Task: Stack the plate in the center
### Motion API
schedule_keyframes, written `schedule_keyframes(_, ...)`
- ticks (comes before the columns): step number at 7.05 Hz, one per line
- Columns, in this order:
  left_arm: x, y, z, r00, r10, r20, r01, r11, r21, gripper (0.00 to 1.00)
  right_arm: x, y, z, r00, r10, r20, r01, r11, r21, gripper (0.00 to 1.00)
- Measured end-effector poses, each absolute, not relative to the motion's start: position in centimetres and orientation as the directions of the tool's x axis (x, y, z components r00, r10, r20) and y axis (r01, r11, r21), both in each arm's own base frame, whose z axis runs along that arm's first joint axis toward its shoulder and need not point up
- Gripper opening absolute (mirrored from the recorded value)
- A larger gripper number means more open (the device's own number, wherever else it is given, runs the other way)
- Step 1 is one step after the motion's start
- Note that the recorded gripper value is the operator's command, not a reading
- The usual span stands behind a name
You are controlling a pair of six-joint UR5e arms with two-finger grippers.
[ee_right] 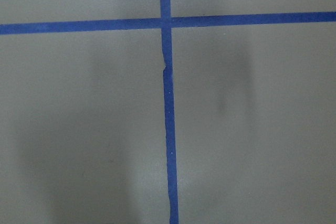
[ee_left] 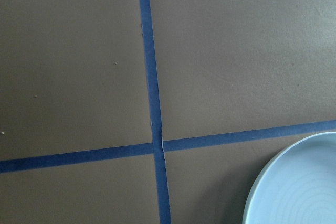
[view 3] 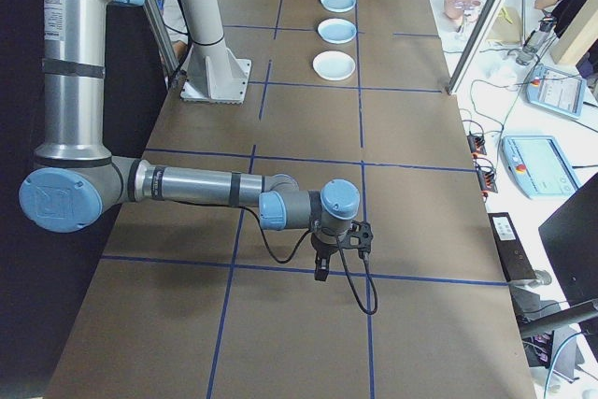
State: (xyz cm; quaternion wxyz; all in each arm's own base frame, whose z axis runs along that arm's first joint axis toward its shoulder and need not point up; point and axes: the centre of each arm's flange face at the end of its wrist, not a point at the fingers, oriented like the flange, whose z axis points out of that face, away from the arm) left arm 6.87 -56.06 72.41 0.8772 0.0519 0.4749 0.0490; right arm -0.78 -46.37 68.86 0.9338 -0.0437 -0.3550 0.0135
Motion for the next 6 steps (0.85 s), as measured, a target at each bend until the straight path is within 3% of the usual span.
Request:
schedule_keyframes(5, 11.9, -55.2, 72.6, 0.533, 0.175, -0.828, -0.123, 0.984, 0.128, 0.96, -0.8, -46.4, 68.8, 0.748, 0.056, 0.662, 0.006, 0.996, -0.091, 1.0)
schedule_keyframes(6, 12.9, -55.0, 72.6, 0.53, 0.184, -0.828, -0.142, 0.982, 0.128, 0.85, -0.8, -46.4, 68.8, 0.748, 0.056, 0.662, 0.006, 0.996, -0.091, 1.0)
